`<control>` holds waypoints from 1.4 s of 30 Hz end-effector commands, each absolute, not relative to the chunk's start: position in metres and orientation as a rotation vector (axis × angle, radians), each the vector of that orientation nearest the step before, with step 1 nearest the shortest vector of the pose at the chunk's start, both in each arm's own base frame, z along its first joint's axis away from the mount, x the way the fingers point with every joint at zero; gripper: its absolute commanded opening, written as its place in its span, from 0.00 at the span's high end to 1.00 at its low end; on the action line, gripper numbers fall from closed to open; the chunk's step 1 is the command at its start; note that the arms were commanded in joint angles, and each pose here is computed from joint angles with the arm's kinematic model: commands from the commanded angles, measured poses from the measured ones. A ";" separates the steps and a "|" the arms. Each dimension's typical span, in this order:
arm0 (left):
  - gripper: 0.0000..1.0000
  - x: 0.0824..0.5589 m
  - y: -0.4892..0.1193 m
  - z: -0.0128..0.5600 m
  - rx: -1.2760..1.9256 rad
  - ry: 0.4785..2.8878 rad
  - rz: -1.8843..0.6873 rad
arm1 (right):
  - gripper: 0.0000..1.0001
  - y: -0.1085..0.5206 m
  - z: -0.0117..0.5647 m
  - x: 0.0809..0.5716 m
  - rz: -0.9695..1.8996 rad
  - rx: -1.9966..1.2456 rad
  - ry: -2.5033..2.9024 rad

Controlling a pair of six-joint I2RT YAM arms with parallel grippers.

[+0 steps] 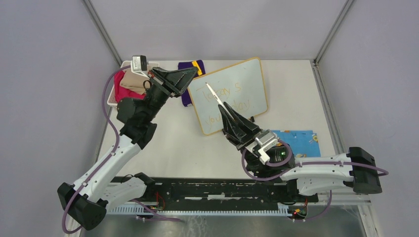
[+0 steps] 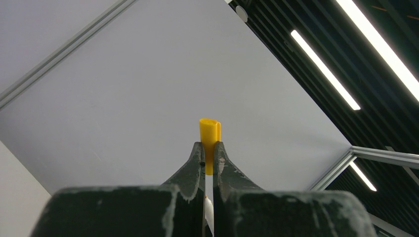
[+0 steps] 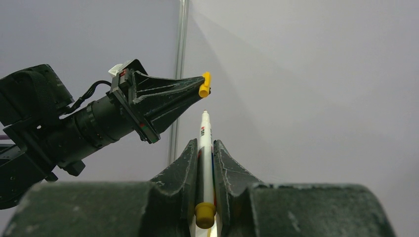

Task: Write a sentence on the whiteboard
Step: Close the whiteboard marker at the center of the board.

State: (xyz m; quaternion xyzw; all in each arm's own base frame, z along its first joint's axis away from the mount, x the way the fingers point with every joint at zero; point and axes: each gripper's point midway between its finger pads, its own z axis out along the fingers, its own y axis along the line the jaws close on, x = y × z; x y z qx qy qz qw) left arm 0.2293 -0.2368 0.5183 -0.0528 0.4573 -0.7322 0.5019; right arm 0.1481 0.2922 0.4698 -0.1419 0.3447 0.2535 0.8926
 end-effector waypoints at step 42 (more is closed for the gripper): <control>0.98 0.211 -0.237 0.519 -0.088 1.097 -1.823 | 1.00 0.283 0.494 0.150 0.577 -0.169 0.694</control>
